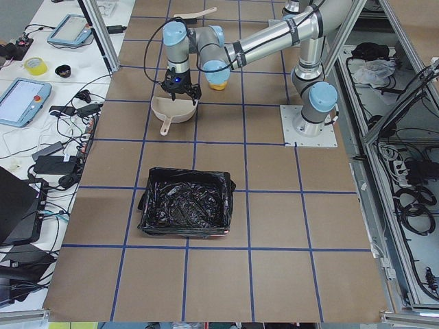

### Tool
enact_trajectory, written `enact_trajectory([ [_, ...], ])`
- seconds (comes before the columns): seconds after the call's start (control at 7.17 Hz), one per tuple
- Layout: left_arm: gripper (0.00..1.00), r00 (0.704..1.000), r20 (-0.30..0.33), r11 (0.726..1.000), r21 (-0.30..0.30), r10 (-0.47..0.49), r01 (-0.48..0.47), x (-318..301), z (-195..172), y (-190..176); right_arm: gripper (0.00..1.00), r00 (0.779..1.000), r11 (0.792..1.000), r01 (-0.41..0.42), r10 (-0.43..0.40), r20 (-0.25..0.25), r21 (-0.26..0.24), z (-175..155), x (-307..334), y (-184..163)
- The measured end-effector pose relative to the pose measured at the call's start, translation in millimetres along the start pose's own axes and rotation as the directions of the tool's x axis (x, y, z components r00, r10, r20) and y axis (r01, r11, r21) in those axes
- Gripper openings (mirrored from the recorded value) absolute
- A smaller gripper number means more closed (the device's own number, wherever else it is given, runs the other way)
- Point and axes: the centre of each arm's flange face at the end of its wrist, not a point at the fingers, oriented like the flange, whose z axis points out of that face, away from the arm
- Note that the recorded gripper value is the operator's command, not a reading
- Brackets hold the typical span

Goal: Sweep and dump trash into bin
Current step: 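Grasp the white brush handle with the right gripper while the left holds the dustpan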

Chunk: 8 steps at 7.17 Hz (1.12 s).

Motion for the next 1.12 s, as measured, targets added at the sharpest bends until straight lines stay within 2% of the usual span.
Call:
enact_trajectory([
  [0.28, 1.0, 0.999, 0.012, 0.998, 0.04, -0.045, 0.044, 42, 15, -26, 1.0, 1.0, 0.999, 0.013, -0.012, 0.027, -0.036, 55, 39, 2],
  [0.84, 0.98, 0.983, 0.001, 0.981, 0.068, -0.185, 0.184, 105, 66, -55, 1.0, 0.999, 0.998, 0.021, -0.018, 0.048, -0.062, 128, 46, 3],
  [1.12, 0.98, 0.981, 0.084, 0.983, 0.074, -0.176, 0.17, 96, 83, -49, 0.97, 0.999, 0.998, 0.022, -0.019, 0.049, -0.063, 158, 46, 2],
])
